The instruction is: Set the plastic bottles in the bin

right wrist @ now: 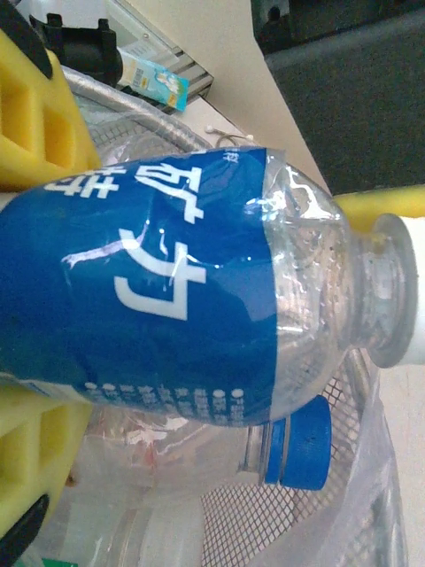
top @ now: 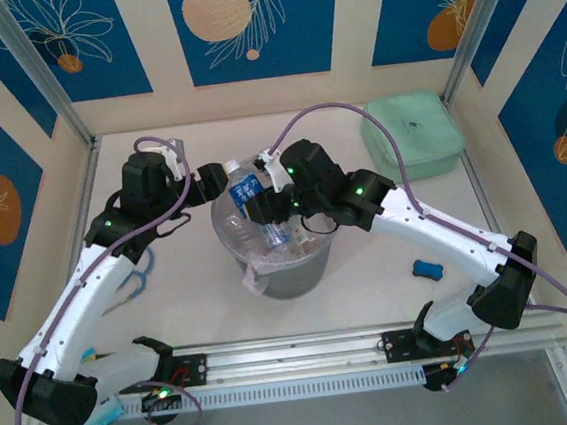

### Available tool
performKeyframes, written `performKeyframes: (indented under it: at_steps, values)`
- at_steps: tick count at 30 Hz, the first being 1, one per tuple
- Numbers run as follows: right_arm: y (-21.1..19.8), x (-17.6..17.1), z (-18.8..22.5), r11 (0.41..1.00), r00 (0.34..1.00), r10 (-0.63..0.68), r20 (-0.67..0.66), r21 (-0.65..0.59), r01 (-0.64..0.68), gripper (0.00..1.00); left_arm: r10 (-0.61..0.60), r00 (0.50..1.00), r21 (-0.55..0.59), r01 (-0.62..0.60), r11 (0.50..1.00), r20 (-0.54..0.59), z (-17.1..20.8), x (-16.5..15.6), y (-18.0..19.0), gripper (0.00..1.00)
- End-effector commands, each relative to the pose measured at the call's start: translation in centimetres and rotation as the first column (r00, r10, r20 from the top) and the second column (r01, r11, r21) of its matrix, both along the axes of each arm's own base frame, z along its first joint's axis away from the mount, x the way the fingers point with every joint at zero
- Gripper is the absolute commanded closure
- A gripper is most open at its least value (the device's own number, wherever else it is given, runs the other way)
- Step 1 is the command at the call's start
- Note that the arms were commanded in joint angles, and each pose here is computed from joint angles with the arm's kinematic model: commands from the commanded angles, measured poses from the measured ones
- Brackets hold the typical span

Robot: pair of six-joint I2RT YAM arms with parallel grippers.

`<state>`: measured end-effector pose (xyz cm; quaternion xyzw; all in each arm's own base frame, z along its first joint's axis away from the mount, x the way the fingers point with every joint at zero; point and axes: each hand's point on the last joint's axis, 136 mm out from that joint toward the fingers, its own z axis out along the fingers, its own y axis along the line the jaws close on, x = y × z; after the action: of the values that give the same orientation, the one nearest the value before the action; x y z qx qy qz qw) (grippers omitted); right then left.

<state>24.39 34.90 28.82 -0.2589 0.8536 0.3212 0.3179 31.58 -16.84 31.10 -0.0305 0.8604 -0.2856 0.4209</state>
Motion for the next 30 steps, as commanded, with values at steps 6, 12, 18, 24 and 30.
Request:
performKeyframes:
  at_steps: [6, 12, 18, 24, 30]
  values:
    - [-2.5, -0.5, -0.1, 0.996, 0.998, 0.056, -0.031, -0.062, -0.058, 0.87, -0.089, 0.991, -0.044, 0.094, 0.995, 0.096, 3.9, -0.6, -1.6, 0.15]
    - [-3.0, -0.2, 9.5, 0.98, 0.992, 0.062, 0.108, 0.182, -0.081, 0.84, -0.108, 0.99, -0.048, 0.112, 0.993, 0.088, 3.0, -1.0, -1.8, 0.13]
    - [-7.8, 1.8, 12.6, 0.975, 0.978, -0.085, 0.19, 0.216, 0.043, 0.83, -0.142, 0.989, -0.036, 0.144, 0.989, 0.048, 1.7, -1.7, -2.0, 0.12]
    - [-11.4, 4.5, 11.8, 0.974, 0.93, -0.154, 0.334, 0.208, 0.087, 0.91, -0.152, 0.988, -0.041, 0.153, 0.987, 0.033, 0.9, -1.5, -2.4, 0.12]
    - [-9.4, 5.0, 9.9, 0.956, 0.915, -0.043, 0.402, 0.283, -0.079, 0.94, -0.161, 0.986, -0.07, 0.163, 0.984, 0.032, 1.2, -1.3, -2.9, 0.13]
